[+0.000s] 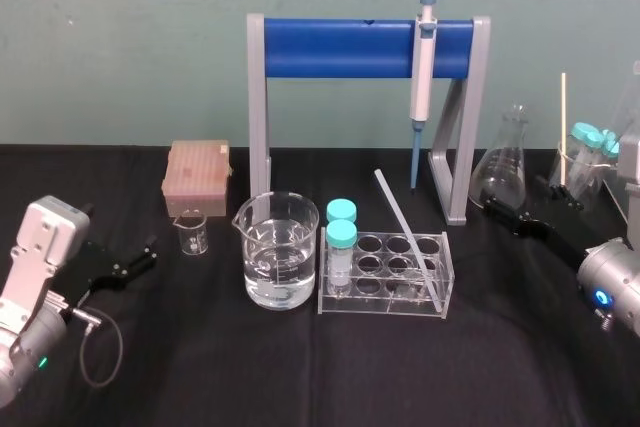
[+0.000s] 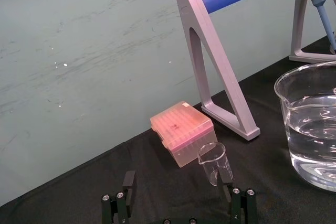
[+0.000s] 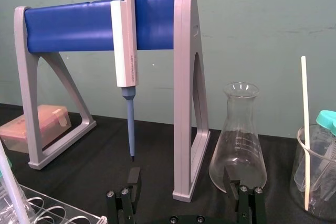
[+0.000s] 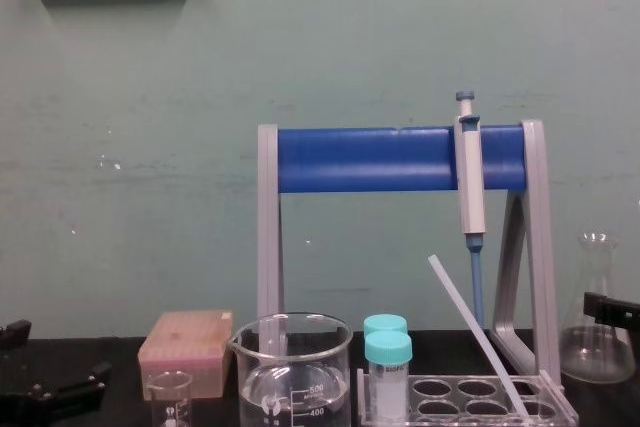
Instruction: Pick up the stirring rod with one hand, then place it down.
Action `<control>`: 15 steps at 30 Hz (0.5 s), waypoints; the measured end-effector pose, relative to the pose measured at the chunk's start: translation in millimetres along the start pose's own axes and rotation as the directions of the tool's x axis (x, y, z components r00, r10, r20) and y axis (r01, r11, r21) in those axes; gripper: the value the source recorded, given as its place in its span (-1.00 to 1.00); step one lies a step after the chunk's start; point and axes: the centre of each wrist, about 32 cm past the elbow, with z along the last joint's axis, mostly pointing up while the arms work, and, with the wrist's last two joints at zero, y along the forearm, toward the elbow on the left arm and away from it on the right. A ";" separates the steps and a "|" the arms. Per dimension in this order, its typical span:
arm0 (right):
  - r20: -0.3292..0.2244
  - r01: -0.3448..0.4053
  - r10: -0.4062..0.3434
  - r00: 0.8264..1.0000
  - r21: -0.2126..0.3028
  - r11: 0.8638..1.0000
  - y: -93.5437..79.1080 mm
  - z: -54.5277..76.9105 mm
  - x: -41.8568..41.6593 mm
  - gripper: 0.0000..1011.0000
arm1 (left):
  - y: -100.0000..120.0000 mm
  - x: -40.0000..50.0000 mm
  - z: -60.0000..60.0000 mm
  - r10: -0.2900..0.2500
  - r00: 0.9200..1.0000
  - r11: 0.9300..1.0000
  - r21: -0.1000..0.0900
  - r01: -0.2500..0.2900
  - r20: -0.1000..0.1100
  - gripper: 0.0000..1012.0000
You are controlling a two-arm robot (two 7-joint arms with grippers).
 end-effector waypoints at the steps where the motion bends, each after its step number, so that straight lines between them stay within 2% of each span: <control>1: 0.000 0.000 0.000 1.000 0.000 1.000 0.0 0.0 0.0 0.98 | 0.0 0.0 0.0 0.000 1.000 1.000 0.000 0.000 0.000 0.98; 15: 0.002 0.000 0.000 1.000 0.004 1.000 -0.4 0.0 0.1 0.98 | 0.0 0.0 0.0 0.000 1.000 1.000 0.000 0.000 0.000 0.98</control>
